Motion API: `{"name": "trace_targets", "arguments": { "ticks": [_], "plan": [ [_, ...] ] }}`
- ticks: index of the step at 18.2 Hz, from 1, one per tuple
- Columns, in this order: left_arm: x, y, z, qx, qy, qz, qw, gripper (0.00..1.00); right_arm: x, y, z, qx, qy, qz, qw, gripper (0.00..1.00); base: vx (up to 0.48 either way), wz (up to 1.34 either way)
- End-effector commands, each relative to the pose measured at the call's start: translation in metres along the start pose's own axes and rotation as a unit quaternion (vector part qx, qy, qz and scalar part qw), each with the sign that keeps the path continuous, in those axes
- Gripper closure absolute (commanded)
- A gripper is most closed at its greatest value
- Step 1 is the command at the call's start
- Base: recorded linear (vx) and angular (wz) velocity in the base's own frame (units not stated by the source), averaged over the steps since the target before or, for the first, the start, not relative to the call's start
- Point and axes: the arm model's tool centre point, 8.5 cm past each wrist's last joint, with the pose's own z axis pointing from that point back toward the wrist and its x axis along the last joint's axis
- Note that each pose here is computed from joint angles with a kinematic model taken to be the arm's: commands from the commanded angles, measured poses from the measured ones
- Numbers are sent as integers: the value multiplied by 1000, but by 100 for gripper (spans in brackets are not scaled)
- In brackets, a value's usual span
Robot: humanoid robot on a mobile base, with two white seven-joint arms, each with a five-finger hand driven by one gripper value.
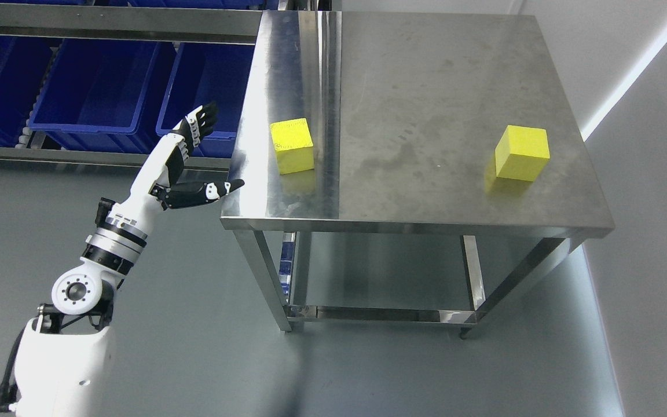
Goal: Move yellow foam block to right shelf middle
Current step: 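Reach the left hand toward the nearer yellow foam cube on the table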
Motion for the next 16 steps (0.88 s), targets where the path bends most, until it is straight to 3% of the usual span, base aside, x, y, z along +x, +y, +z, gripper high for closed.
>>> {"name": "trace_targets", "arguments": {
  "ticks": [1,9,16],
  "plan": [
    [-21,22,-14,-1,41,-25,999,0,9,-11,-1,-8,-11,1,1000,0,0,0],
    [-18,-61,-50,-97,27,11,995,0,8,-11,-1,-8,-10,1,1000,0,0,0],
    [-26,-54,-75,-102,41,10,994,0,9,-11,-1,-8,-11,1,1000,0,0,0]
  ]
}}
